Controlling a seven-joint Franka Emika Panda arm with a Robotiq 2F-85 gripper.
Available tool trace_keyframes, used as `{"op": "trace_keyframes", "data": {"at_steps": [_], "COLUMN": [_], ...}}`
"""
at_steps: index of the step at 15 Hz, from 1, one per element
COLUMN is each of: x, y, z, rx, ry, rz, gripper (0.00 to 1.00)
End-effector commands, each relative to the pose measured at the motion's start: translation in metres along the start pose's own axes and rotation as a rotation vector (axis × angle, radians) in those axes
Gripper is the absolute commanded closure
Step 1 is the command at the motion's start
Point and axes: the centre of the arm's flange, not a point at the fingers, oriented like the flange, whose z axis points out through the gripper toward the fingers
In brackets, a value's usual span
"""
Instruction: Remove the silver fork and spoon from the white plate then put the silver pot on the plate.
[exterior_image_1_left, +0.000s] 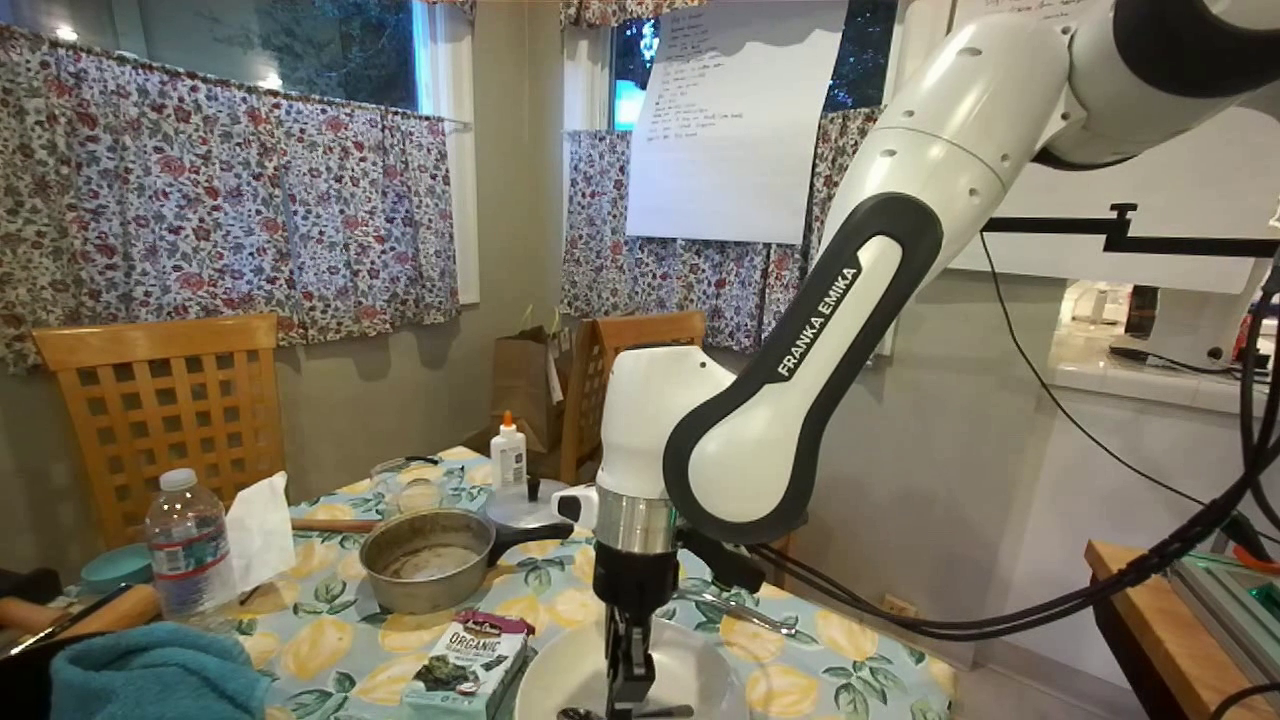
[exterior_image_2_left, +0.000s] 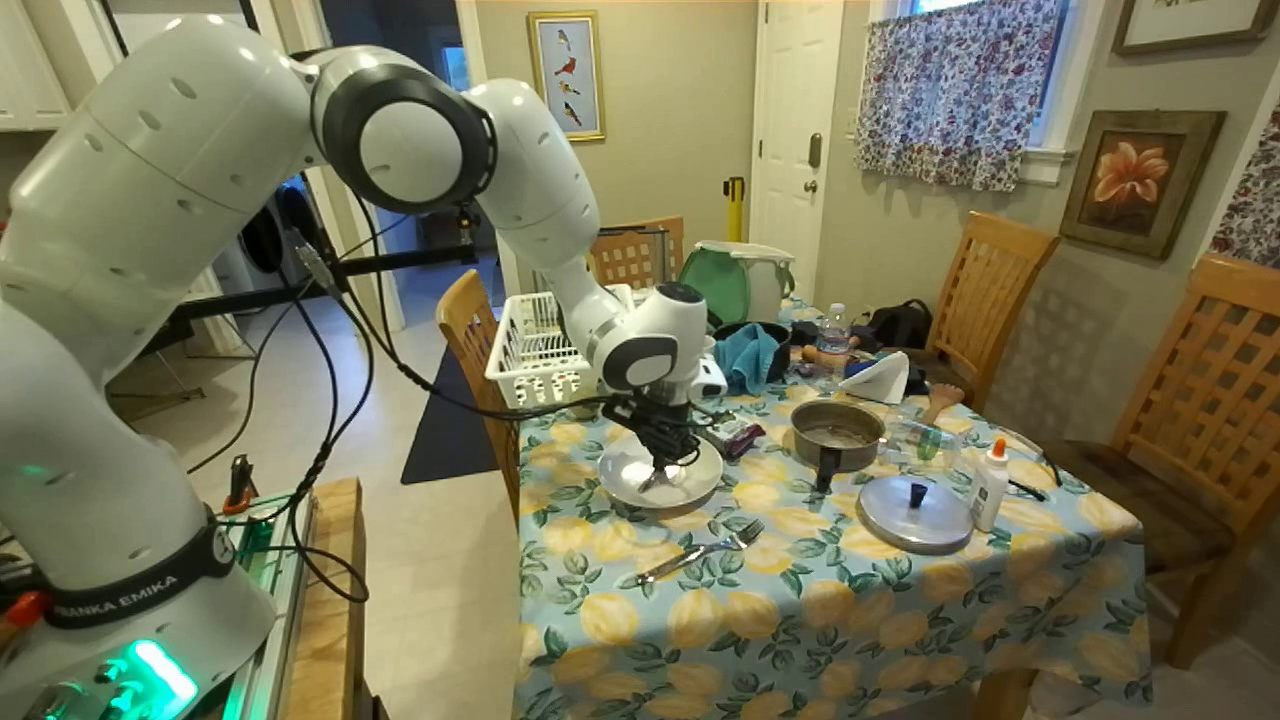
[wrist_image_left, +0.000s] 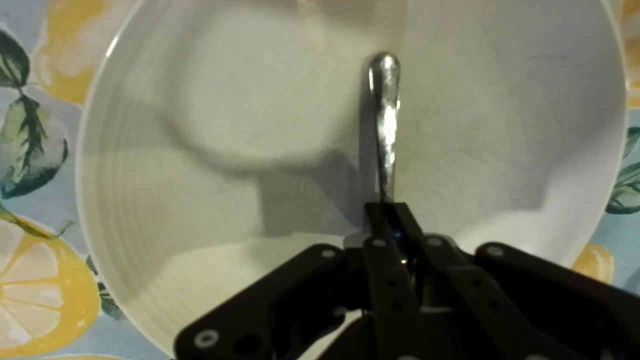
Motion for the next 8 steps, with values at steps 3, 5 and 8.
{"op": "trace_keyframes", "data": {"at_steps": [3,5,8], "x": [-0.021,-0.034,-0.057], "y": [0.007,0.013,0.022], "z": [-0.054,-0.071,-0.086], "rx": [-0.042,-0.071,-0.092], "ry": [0.076,0.098,0.108], "rz": [0.059,0.098,0.179], "gripper": [0.98,0.98,0.98]}}
